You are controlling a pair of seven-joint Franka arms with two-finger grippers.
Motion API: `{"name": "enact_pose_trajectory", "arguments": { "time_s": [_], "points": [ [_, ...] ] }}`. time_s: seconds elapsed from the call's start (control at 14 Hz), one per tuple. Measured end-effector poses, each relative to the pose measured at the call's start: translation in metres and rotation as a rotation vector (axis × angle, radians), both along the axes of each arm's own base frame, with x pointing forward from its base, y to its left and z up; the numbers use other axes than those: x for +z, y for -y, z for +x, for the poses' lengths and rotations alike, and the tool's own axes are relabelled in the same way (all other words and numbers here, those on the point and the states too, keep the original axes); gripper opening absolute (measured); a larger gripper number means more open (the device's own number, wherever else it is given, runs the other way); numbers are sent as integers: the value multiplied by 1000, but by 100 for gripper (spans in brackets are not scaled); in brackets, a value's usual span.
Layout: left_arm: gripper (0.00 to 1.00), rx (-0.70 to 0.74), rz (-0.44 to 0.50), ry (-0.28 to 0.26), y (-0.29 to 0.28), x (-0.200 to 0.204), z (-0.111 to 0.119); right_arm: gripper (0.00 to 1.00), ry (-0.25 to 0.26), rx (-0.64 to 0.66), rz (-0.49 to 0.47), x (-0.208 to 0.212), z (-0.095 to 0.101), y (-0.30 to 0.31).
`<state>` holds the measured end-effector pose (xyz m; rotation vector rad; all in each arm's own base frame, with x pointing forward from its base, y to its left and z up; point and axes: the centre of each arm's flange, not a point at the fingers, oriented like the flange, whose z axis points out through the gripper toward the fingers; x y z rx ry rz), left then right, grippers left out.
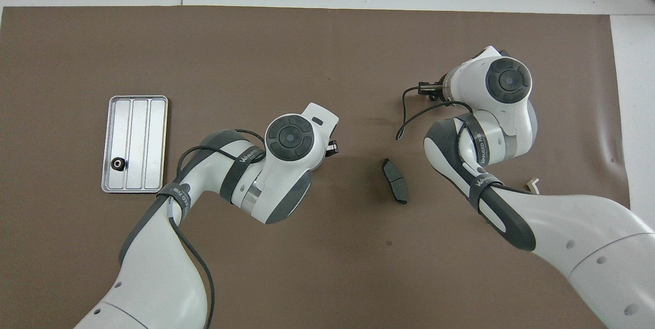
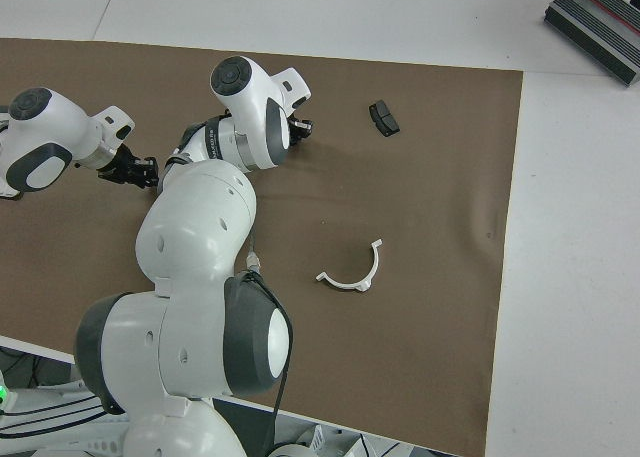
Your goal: Place bearing gear from tray to pile
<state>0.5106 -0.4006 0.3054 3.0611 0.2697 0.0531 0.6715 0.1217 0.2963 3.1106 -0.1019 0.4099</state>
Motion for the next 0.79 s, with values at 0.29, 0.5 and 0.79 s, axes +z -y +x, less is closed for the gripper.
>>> {"name": "enact_pose_trajectory", "arguments": {
  "time_s": [0.29,0.5,0.79],
  "points": [
    [69,9,2,4,-4,1,5,90,7,5,0,21,-1,-5],
    [87,50,12,10,-47,20,43,100,-16,12,-7,55,-12,-21],
    [80,-70,48,-26,-210,59,107,100,-26,-10,19,72,-36,-94]
  ]
}}
